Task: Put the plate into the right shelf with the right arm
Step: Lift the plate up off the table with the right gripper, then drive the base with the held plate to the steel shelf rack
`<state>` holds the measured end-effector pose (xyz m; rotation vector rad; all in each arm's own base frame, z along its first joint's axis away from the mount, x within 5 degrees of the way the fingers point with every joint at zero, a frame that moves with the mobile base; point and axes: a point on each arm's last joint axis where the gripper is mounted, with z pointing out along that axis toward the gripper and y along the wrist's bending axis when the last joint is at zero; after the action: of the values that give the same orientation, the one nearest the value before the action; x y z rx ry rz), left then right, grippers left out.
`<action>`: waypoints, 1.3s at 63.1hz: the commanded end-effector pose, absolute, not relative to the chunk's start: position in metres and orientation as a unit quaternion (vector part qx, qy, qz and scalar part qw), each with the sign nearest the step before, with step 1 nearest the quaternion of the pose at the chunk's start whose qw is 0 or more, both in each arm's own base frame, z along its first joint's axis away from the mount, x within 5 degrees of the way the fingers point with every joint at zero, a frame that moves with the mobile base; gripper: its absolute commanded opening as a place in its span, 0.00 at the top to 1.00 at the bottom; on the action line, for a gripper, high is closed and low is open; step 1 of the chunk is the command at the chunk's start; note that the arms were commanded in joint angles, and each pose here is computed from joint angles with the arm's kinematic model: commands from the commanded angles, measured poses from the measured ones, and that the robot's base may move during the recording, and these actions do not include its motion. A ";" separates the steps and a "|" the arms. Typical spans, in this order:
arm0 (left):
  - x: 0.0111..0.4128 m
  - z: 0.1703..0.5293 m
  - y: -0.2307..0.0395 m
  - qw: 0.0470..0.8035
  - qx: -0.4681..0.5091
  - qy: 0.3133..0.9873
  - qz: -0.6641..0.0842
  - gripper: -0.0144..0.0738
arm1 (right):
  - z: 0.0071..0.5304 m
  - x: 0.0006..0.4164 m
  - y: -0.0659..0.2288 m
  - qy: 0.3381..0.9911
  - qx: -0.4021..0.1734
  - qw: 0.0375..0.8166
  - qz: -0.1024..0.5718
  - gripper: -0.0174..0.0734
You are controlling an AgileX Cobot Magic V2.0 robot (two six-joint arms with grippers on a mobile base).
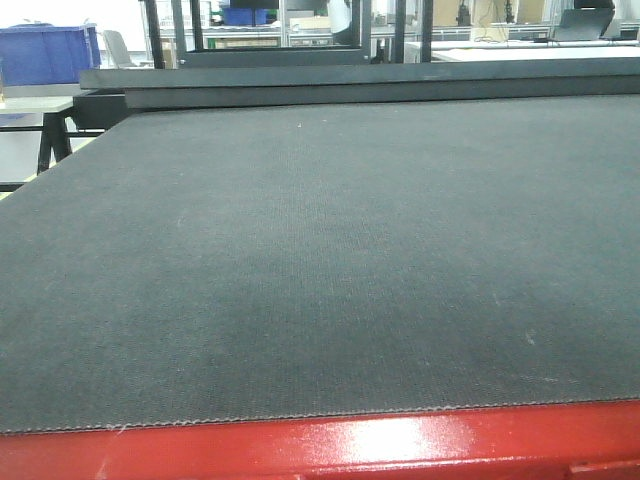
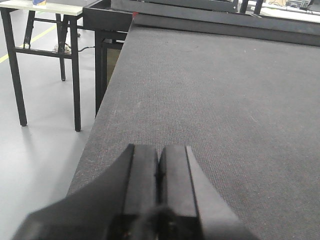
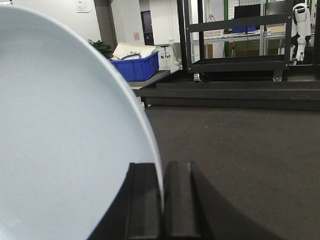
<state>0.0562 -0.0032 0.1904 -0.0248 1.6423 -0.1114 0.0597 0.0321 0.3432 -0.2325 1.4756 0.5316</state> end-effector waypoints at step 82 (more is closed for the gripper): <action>0.056 0.196 -0.003 0.711 -0.012 0.701 -0.055 0.89 | 0.357 0.059 0.030 0.619 -0.095 0.742 0.242 0.75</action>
<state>0.0562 -0.0032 0.1904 -0.0248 1.6423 -0.1114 0.0611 0.0327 0.3382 -0.2333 1.4868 0.5294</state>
